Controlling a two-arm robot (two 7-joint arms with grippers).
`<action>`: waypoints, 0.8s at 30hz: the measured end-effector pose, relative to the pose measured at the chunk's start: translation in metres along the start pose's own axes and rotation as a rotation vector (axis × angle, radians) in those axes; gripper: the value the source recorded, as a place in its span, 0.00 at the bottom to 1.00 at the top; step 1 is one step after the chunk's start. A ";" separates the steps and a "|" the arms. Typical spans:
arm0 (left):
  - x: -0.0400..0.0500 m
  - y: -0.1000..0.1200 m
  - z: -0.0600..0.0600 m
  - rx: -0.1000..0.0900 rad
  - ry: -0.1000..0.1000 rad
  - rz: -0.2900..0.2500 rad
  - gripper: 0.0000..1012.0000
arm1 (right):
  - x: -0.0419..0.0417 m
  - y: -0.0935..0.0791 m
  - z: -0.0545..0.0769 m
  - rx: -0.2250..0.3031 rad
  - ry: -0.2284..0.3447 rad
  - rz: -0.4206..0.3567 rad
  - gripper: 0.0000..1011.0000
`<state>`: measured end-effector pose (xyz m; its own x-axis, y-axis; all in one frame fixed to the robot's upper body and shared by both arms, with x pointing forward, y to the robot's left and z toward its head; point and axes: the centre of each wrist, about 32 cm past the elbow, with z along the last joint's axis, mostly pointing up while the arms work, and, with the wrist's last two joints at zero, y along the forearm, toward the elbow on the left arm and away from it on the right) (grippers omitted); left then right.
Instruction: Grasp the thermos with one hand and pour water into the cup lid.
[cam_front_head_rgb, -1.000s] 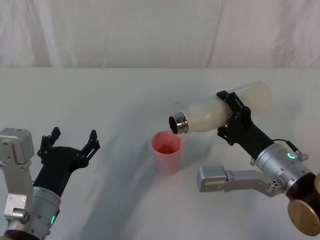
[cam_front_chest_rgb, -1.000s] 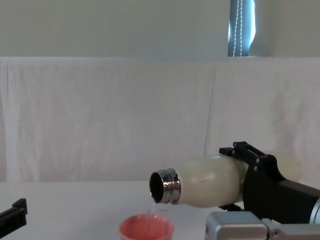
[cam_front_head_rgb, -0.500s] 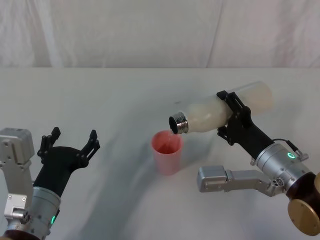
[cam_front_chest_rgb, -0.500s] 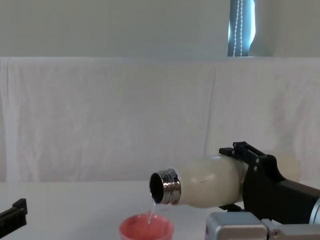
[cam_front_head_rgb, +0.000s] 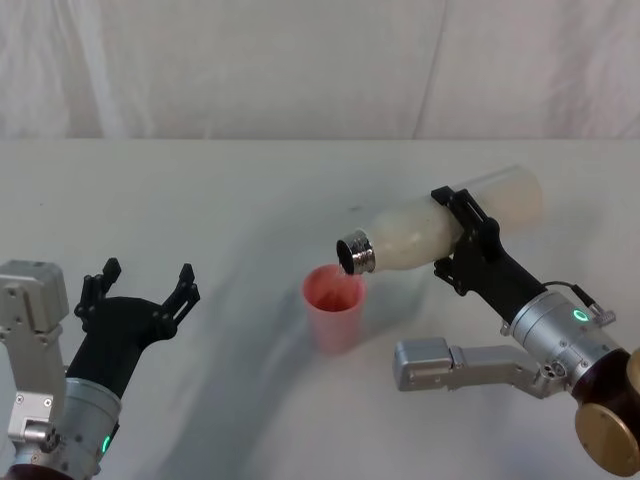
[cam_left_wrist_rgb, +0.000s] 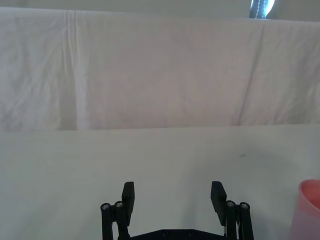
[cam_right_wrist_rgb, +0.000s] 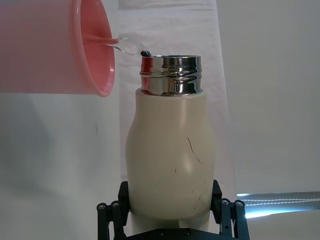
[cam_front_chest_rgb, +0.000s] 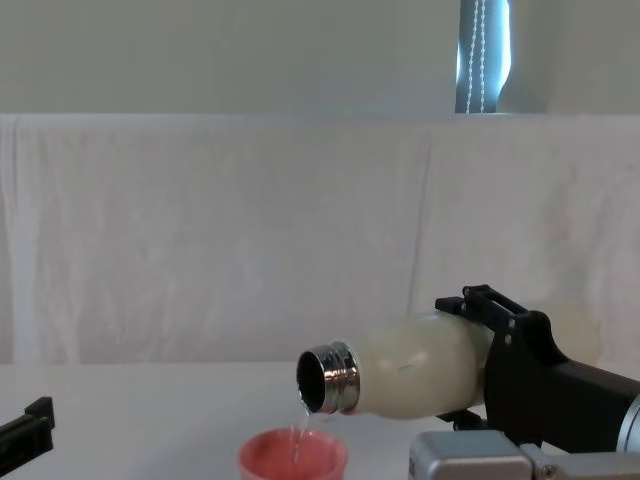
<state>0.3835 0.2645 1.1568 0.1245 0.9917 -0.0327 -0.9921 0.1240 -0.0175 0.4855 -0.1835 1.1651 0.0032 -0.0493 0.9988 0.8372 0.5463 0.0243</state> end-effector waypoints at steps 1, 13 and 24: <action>0.0000 0.000 0.000 0.000 0.000 0.000 0.99 | 0.0000 0.000 0.000 0.000 -0.002 0.000 0.94; 0.0000 0.000 0.000 0.000 0.000 0.000 0.99 | 0.0004 -0.001 -0.001 -0.001 -0.015 0.002 0.94; 0.0000 0.000 0.000 0.000 0.000 0.000 0.99 | 0.0017 0.000 -0.002 -0.004 -0.021 0.000 0.94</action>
<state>0.3835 0.2645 1.1568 0.1245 0.9917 -0.0327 -0.9921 0.1240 -0.0175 0.4860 -0.1851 1.1667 -0.0087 -0.0314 0.9995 0.8395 0.5428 0.0244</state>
